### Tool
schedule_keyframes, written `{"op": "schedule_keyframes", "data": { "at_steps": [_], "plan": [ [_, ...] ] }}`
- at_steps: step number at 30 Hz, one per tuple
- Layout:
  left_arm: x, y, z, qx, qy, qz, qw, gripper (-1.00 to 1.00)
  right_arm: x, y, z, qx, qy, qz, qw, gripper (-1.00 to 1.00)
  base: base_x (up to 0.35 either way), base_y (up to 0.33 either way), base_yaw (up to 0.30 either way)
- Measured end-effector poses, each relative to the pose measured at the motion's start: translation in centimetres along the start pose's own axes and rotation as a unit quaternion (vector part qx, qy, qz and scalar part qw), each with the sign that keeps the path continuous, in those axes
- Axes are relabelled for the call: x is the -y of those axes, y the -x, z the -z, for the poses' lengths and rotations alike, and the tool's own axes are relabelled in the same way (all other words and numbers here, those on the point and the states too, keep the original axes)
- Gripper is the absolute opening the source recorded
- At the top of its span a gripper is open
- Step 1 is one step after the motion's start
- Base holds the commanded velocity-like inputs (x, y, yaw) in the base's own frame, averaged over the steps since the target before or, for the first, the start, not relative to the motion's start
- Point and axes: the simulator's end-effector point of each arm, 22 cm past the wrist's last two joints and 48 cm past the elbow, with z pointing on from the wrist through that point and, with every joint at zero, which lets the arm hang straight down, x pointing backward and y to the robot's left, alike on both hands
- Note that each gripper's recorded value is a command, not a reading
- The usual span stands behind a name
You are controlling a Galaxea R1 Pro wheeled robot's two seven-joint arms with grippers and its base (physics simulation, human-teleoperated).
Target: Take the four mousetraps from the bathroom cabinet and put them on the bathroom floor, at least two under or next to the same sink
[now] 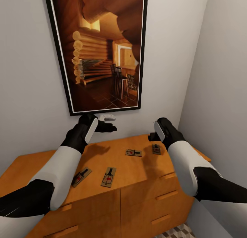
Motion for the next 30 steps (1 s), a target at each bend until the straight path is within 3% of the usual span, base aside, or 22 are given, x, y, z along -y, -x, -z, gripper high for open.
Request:
{"op": "schedule_keyframes", "data": {
  "at_steps": [22, 30],
  "plan": [
    [0.3, -0.4, -0.3, -0.005, -0.002, 0.0, 1.0, 1.0, 1.2, -0.1, -0.4, -0.011, -0.001, -0.008, 0.9999, 1.0, 0.0, 0.0, 0.0],
    [0.3, -0.4, -0.3, -0.005, -0.002, 0.0, 1.0, 1.0, 0.8, -1.2, -1.0, -0.028, 0.012, -0.017, 0.9994, 1.0, 0.0, 0.0, 0.0]
  ]
}}
